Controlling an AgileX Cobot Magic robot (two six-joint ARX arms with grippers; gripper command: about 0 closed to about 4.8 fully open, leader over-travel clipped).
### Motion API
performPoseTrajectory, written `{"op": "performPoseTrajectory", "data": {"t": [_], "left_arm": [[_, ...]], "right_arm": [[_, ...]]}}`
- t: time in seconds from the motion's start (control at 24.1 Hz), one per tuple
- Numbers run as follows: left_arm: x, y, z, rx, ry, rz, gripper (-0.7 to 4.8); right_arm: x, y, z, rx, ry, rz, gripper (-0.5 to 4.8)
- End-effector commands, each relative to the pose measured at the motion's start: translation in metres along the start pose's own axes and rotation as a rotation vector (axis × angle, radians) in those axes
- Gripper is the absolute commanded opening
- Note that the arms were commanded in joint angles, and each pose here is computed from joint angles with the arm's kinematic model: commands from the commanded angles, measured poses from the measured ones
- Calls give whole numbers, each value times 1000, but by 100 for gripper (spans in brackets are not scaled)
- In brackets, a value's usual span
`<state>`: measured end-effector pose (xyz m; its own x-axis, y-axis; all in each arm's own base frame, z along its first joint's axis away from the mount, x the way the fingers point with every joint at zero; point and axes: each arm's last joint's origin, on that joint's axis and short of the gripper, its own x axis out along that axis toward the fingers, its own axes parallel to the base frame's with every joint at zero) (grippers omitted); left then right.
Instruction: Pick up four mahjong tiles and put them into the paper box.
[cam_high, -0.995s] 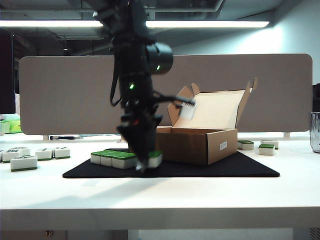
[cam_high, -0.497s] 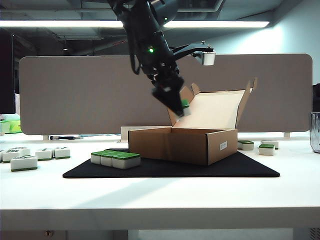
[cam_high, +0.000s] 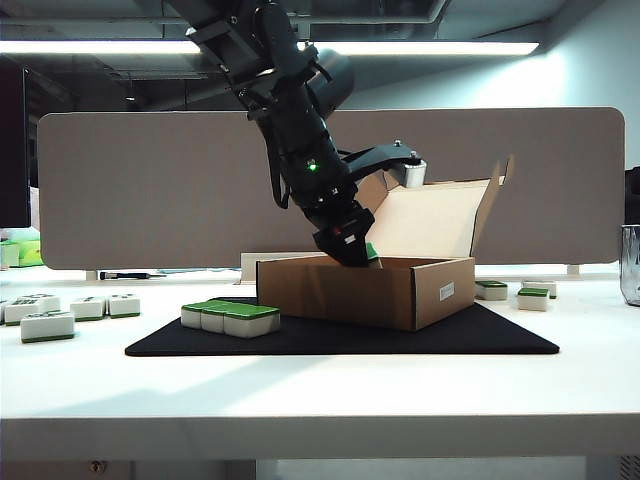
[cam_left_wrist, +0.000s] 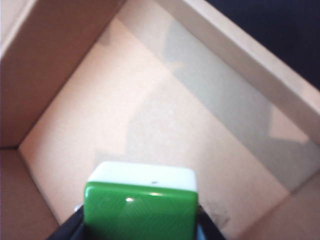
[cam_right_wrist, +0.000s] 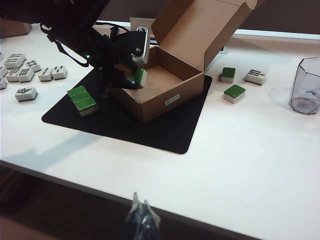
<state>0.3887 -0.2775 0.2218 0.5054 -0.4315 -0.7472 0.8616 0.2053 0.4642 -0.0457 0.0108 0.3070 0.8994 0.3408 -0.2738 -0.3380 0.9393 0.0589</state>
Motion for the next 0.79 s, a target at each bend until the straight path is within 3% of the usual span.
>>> {"op": "performPoseTrajectory", "data": {"t": [0.04,0.29,0.5,0.7,0.79], "left_arm": [[-2,4,3,-83,-27,28,302],[-1,3,2,-92,-15,28,302],[-22,12,7,-108,69,171,302],[-84,22,12,-252,141,294,301],[-111,26,6,-409,144,280,301]], "right_arm": [[-2,1,0,-7,-21,-1,-1],[-2,1,0,-7,-21,-1,-1],[-2,1,0,-7,-21,-1,-1],[-2,1,0,-7,-22,-2,-1],[-2,1,0,-7,-21,-3,-1]]}}
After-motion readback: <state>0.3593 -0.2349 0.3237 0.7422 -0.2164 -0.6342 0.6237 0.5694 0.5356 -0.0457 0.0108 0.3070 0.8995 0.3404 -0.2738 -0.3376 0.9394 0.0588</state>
